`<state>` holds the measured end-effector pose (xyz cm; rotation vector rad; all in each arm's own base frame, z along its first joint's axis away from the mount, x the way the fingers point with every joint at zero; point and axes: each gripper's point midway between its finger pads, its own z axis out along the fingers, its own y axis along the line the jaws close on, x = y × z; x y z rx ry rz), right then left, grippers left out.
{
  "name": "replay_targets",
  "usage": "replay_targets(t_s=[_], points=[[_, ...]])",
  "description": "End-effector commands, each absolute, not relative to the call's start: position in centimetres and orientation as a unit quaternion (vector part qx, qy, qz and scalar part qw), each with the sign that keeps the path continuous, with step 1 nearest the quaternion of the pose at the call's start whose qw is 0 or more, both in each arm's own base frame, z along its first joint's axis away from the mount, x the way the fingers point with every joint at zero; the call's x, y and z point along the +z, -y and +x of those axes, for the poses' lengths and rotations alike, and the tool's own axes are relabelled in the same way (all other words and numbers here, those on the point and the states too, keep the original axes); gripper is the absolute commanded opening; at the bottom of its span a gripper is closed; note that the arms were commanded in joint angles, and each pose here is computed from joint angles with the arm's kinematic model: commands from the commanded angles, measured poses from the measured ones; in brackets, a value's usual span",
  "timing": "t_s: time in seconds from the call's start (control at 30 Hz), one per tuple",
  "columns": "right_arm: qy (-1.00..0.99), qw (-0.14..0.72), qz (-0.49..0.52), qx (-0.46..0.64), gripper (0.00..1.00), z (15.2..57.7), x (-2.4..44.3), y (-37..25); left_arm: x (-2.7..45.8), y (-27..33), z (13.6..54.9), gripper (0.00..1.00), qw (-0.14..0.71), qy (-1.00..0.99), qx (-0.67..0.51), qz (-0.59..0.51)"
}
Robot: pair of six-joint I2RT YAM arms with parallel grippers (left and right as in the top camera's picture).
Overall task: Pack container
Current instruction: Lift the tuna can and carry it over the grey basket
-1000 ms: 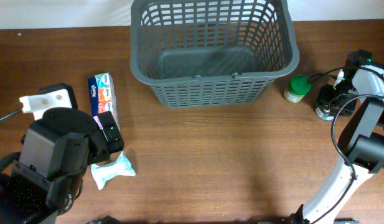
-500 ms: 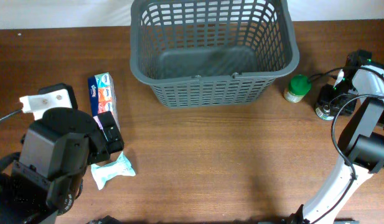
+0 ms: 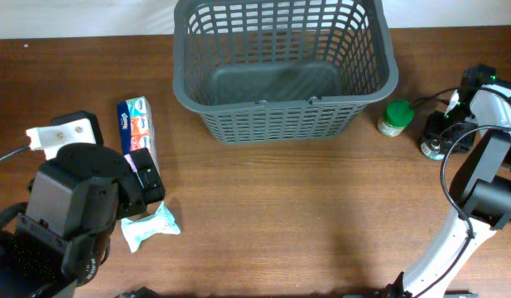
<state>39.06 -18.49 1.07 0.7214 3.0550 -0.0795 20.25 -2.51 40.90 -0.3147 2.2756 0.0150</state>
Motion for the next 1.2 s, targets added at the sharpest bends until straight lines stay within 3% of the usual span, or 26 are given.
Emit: replay_targets(t_s=[0.0, 0.3, 0.73, 0.97, 1.17], points=[[-0.972, 0.021, 0.230, -0.039, 0.04, 40.4, 2.7, 19.4, 40.8, 2.5, 20.3, 0.99, 0.407, -0.905, 0.008, -0.119], [-0.963, 0.064, 0.252, -0.065, 0.04, 42.5, 8.8, 21.0, 40.7, 2.6, 20.4, 1.00, 0.406, -0.906, 0.009, -0.119], [-0.938, 0.210, 0.266, -0.067, 0.04, 44.9, 24.3, 21.0, 40.7, 2.6, 20.4, 0.99, 0.405, -0.906, 0.010, -0.118], [-0.908, 0.356, 0.223, -0.002, 0.04, 46.0, 34.8, 15.6, 40.7, 2.6, 20.4, 1.00, 0.405, -0.906, 0.010, -0.119], [-0.884, 0.432, 0.170, 0.057, 0.04, 46.8, 40.0, 8.9, 40.7, 2.6, 20.4, 1.00, 0.405, -0.906, 0.010, -0.118]])
